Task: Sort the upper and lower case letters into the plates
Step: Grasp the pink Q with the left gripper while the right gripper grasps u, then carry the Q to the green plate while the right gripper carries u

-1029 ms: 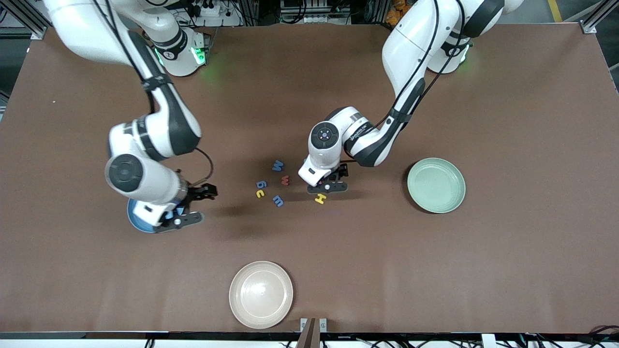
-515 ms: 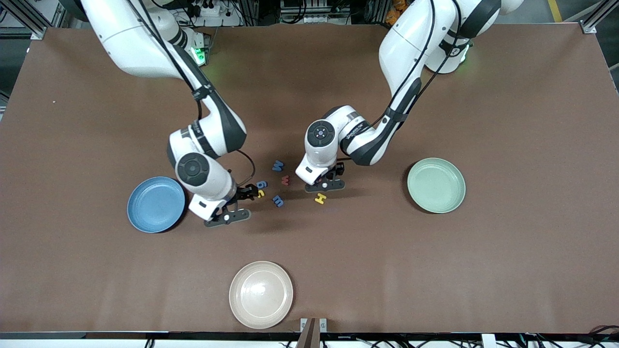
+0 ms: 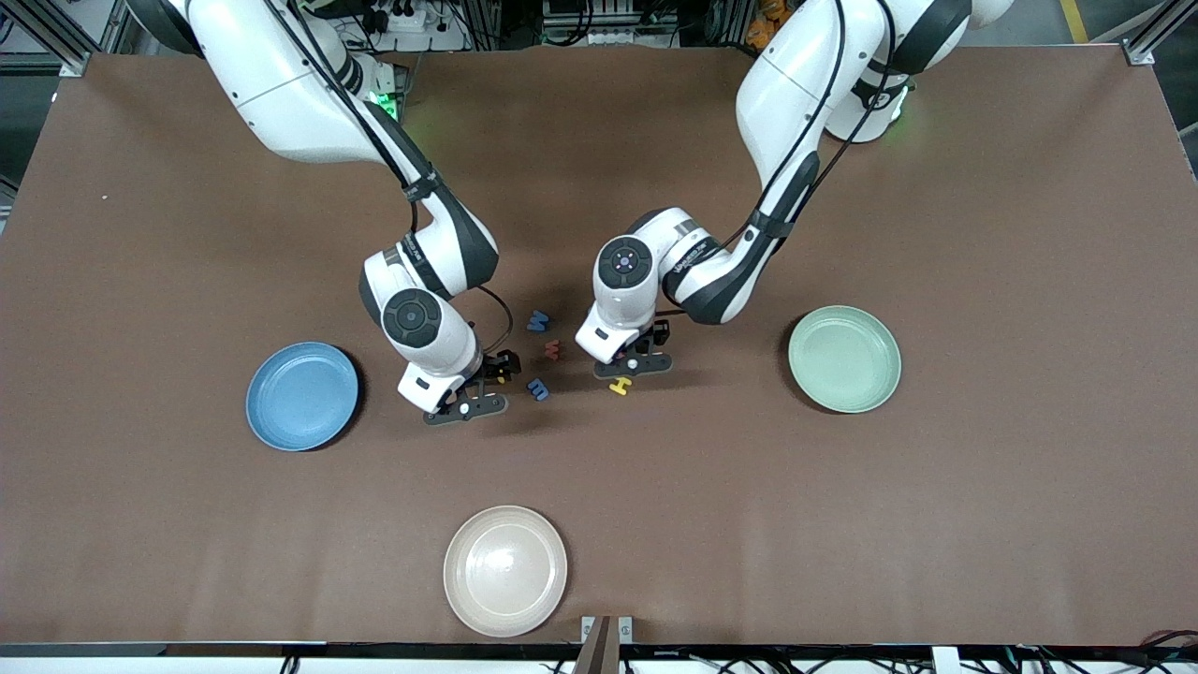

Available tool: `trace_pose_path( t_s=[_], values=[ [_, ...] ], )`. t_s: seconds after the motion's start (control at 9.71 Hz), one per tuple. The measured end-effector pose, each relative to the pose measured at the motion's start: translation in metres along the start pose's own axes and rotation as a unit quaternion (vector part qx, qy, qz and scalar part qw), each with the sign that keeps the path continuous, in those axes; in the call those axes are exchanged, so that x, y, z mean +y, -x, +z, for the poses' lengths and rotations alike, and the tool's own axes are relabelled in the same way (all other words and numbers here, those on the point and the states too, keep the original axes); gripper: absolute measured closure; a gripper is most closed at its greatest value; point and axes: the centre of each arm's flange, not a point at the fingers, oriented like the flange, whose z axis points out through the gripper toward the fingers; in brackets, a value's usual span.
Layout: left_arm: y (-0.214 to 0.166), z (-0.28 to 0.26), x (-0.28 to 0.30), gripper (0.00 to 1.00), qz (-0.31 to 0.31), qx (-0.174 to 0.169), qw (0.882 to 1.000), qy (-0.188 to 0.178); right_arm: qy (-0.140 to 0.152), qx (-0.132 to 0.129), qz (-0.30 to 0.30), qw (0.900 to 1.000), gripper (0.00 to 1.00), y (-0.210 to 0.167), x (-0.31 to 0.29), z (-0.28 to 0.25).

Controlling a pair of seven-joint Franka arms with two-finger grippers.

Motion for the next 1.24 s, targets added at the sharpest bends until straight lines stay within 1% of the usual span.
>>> trace_pose_path(
  t_s=[0.1,0.31,0.62,0.82,1.03,1.13,1.24],
  values=[
    [-0.001,0.0,-0.001,0.37,0.0,0.001,1.0,0.0,0.0,-0.001,0.0,1.0,0.0,0.004,-0.002,0.006],
    [0.0,0.0,0.0,0.38,0.0,0.001,1.0,0.0,-0.003,0.007,-0.004,1.0,0.0,0.017,-0.009,0.023],
    [0.001,-0.001,0.001,0.41,0.001,0.001,1.0,0.001,-0.005,0.012,-0.003,1.0,0.0,0.025,-0.028,0.028],
    [0.001,-0.002,0.003,0.48,0.002,0.002,1.0,0.002,-0.003,0.014,-0.004,1.0,0.0,0.024,-0.026,0.03],
    [0.001,-0.002,0.003,0.51,0.002,0.002,1.0,0.002,-0.002,0.018,-0.006,1.0,0.0,0.024,-0.025,0.037],
    [0.002,-0.002,0.004,0.53,0.002,0.002,1.0,0.002,-0.001,0.02,-0.008,1.0,0.03,0.024,-0.025,0.039],
    [0.001,-0.002,0.004,0.53,-0.001,0.002,1.0,0.002,0.0,0.023,-0.008,1.0,0.17,0.022,-0.024,0.036]
  ],
)
